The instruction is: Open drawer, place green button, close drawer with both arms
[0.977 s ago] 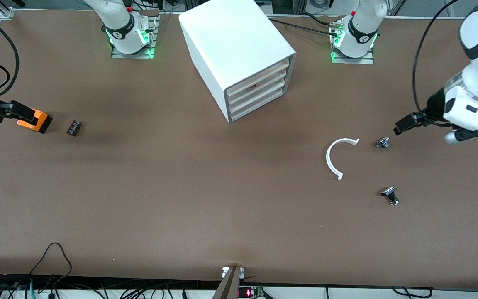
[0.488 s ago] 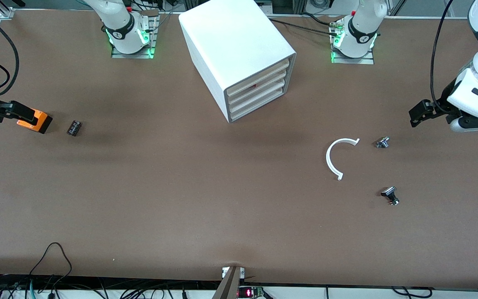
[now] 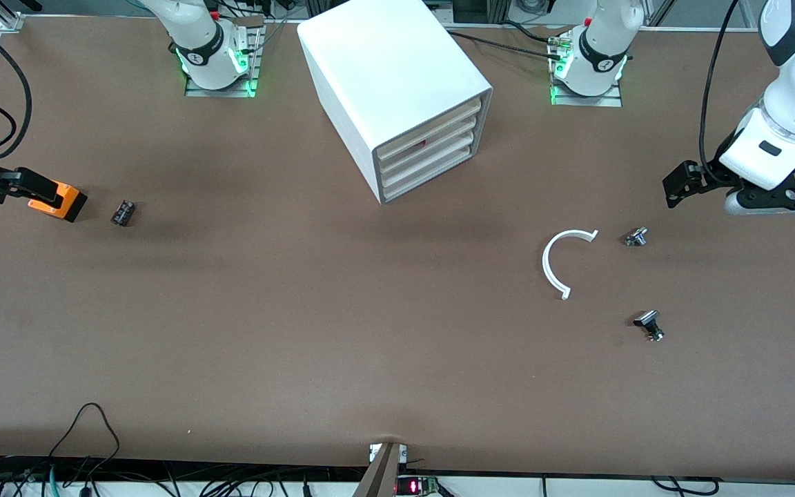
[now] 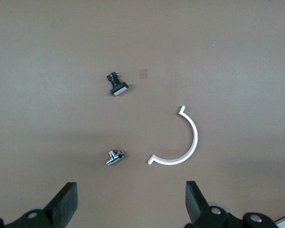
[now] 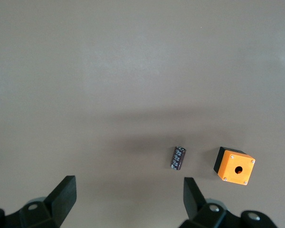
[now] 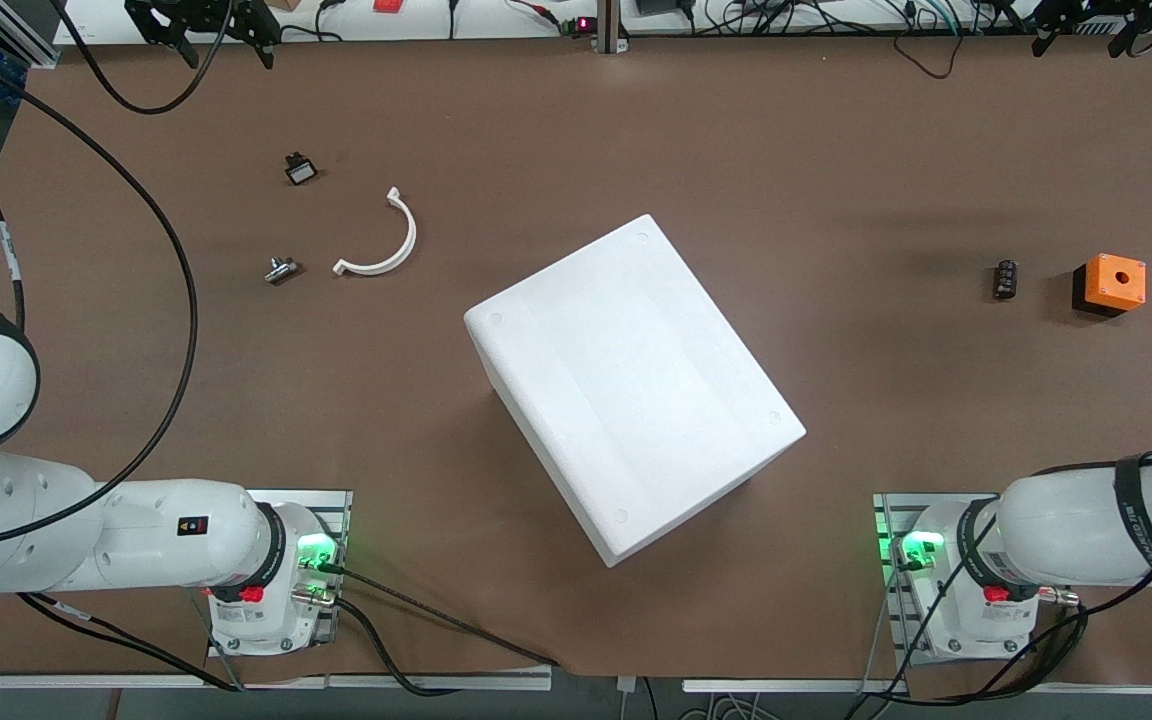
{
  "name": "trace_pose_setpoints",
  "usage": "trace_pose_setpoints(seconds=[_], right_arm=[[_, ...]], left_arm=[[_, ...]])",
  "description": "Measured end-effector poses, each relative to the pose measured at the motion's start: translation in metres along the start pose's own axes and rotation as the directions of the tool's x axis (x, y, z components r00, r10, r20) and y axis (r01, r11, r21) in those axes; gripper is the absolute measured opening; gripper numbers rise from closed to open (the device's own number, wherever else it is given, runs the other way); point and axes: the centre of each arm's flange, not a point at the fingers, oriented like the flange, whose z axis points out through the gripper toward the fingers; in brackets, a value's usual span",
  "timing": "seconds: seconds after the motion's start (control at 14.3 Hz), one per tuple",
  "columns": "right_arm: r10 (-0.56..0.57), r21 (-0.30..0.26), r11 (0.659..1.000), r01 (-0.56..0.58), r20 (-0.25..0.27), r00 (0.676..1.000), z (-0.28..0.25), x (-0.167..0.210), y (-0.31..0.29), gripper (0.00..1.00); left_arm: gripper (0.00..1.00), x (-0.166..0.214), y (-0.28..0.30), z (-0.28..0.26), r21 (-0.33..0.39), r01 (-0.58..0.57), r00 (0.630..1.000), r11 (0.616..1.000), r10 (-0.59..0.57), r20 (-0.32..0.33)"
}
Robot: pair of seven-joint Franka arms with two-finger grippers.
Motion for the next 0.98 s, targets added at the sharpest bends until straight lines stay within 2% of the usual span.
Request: trace_pose_setpoints(seconds=[0.98], right_arm=[[0.0,0.0,1.0,0.0,-0.001,1.0,-0.0003,0.0,0.0,1.0]], left_arm=[[1.0,0.0007,-0.0008,0.004,0.001,0.001,1.0,1.0,-0.001,0.013]])
